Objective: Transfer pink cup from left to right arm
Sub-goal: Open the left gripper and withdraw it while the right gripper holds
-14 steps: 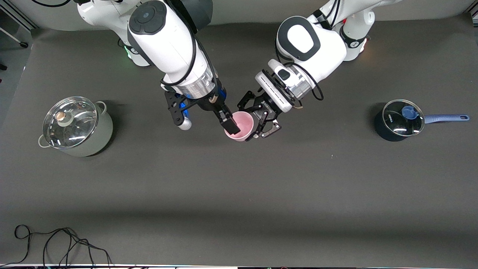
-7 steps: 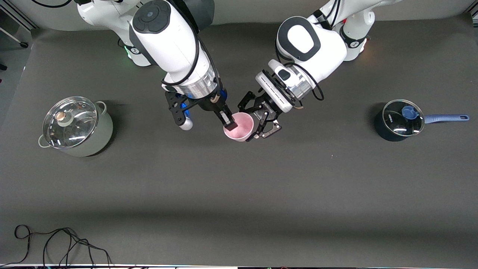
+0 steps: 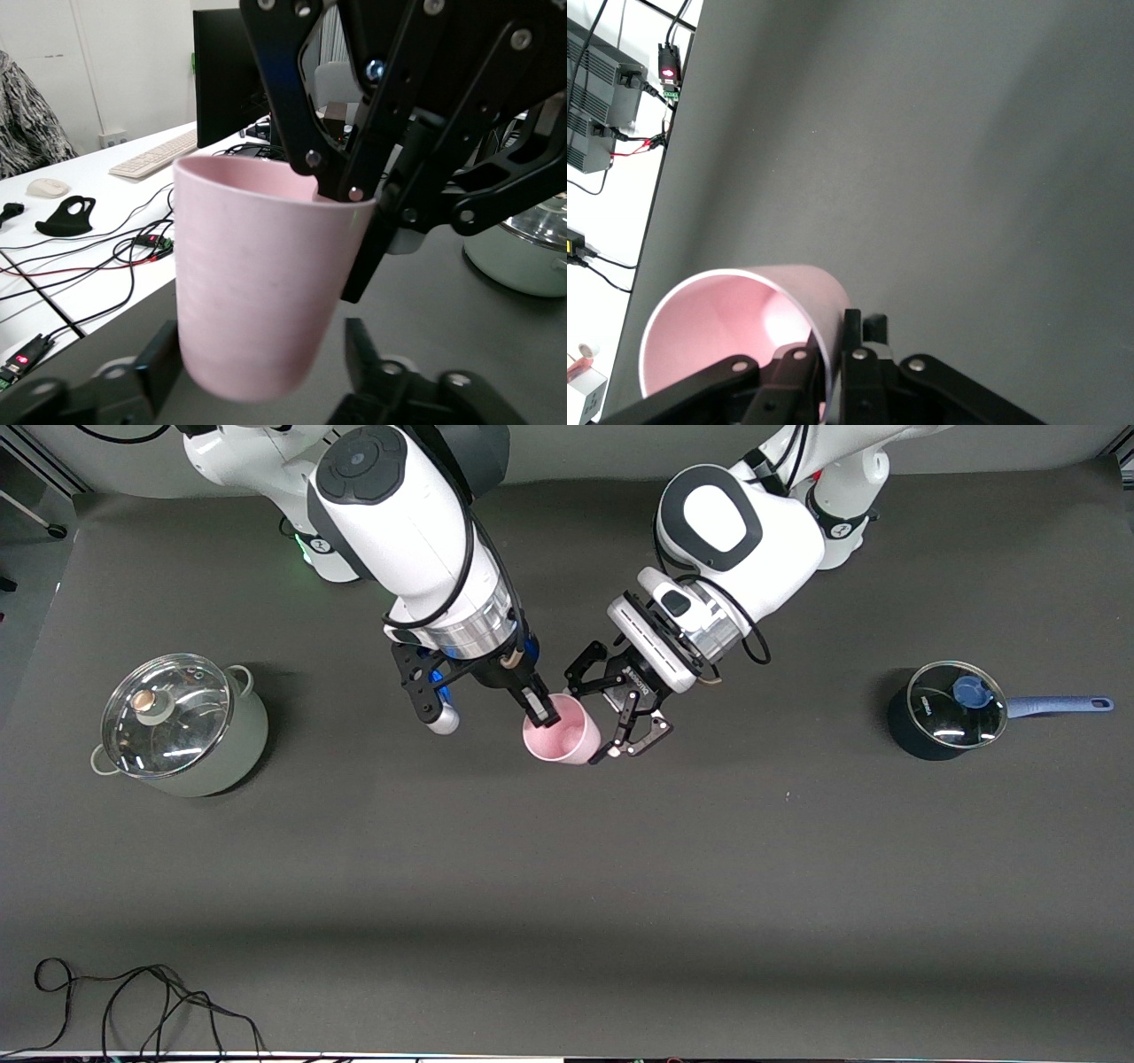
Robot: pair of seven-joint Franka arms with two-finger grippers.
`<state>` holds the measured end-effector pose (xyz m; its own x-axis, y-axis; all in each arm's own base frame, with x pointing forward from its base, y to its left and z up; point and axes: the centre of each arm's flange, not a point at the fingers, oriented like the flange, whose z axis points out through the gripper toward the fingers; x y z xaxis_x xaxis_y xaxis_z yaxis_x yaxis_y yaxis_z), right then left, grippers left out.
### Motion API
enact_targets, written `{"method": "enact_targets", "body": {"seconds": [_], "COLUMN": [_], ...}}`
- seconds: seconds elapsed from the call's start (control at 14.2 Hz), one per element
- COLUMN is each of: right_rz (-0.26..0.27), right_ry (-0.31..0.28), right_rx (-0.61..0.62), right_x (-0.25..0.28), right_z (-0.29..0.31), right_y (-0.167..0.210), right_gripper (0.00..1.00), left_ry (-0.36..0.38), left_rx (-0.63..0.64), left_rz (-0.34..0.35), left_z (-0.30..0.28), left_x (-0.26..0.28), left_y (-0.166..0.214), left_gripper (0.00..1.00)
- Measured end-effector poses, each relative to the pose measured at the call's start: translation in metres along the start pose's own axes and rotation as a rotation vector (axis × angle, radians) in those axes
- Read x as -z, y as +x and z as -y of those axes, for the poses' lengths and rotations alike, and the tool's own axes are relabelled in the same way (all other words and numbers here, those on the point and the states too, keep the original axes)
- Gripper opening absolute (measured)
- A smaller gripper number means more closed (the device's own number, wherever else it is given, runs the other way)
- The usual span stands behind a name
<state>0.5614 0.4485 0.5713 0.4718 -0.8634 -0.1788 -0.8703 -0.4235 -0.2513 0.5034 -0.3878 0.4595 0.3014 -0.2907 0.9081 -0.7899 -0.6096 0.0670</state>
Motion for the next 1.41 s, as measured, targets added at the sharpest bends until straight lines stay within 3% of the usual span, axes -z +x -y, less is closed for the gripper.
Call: {"method": "enact_targets", "body": {"seconds": [0.07,0.49,0.78,1.06,1.41], "right_rz": [0.000,-0.003,-0.019,-0.042,-0.043], "right_ry": [0.001,0.004,0.011,0.002,-0.141], "right_rx": [0.000,-0.002,0.052,0.195,0.409], "right_x": [0.000,0.002,0.005,0.011,0.018], "right_z": [0.000,0.001,0.006,0.012,-0.002], "right_y": [0.000,0.003,0.026,0.079,0.182], "right_gripper": [0.04,0.04,0.04,0.04,0.04], "left_ry": [0.000,0.011,0.062,0.056,-0.029], "left_rx": [0.003,0.022,0.073,0.167,0.256], "left_rz": [-0.002,-0.002,-0.004,-0.055,-0.125], "left_z": [0.000,0.007,0.051,0.132,0.219], "left_x": [0.000,0.001,0.011,0.028,0.065], "left_y": [0.001,0.000,-0.008,-0.026,-0.075], "left_gripper": [0.99,0.99,0.99,0.99,1.00]}}
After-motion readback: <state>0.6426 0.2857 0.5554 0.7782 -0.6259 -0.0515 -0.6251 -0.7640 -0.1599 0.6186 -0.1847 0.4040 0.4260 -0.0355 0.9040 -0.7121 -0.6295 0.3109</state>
